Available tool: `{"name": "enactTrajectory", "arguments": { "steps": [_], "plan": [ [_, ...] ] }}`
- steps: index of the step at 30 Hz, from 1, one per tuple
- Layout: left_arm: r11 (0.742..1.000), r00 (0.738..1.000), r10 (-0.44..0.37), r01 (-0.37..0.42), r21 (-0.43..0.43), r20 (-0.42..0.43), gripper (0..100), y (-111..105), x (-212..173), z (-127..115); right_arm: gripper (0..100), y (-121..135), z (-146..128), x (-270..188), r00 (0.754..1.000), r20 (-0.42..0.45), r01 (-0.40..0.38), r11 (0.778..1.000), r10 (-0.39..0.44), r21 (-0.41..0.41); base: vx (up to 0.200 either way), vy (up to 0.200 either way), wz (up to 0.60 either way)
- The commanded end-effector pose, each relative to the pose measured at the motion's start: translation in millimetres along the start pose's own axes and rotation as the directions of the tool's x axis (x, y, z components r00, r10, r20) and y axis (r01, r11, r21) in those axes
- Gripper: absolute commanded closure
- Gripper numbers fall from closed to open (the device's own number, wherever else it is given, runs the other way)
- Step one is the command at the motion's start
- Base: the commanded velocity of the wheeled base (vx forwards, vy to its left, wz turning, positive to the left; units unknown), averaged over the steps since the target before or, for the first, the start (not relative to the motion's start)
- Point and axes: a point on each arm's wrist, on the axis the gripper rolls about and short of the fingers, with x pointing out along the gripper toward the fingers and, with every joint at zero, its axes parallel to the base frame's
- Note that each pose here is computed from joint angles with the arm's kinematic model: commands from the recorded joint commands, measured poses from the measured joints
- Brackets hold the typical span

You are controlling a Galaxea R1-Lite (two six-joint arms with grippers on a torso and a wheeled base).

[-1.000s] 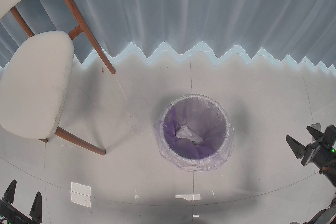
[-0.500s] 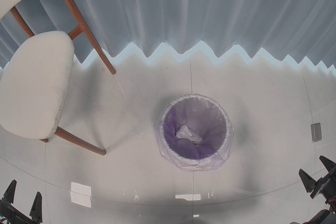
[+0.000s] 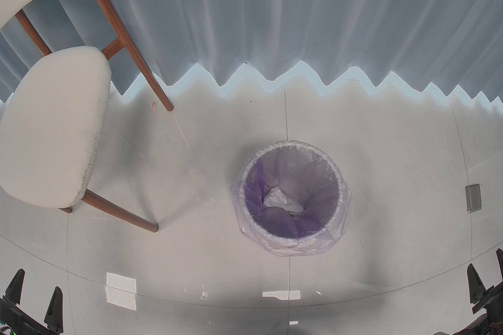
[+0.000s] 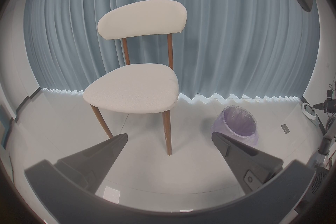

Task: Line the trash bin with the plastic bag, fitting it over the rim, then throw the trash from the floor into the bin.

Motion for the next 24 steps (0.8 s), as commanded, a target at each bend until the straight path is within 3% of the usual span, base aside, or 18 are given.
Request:
{"name": "enactTrajectory", "arguments": {
  "steps": [1,3,6,14,24],
  "plan": [
    [1.000,1.000,0.001,-0.001,-0.001,-0.001,0,0.2,0.0,-5.2,0,0.6,-6.3,-2.7,0.996,0.031,0.077,0.997,-0.078,0.022,0.000,0.000,0.00],
    [1.000,1.000,0.001,-0.001,-0.001,-0.001,0,0.2,0.0,-5.2,0,0.6,-6.4,-3.0,0.997,0.035,0.070,0.997,-0.070,0.015,0.000,0.000,0.00],
    [1.000,1.000,0.001,-0.001,-0.001,-0.001,0,0.2,0.0,-5.2,0,0.8,-7.9,-5.2,0.995,0.055,-0.079,0.996,0.082,-0.052,0.000,0.000,0.00],
    [1.000,1.000,0.001,-0.001,-0.001,-0.001,0,0.2,0.0,-5.2,0,0.2,-9.1,-8.8,0.994,0.109,-0.002,1.000,0.005,-0.027,0.000,0.000,0.00],
    [1.000,1.000,0.001,-0.001,-0.001,-0.001,0,0.2,0.0,-5.2,0,-0.1,-9.2,-8.7,0.994,0.106,0.008,1.000,-0.006,-0.020,0.000,0.000,0.00]
  ]
}}
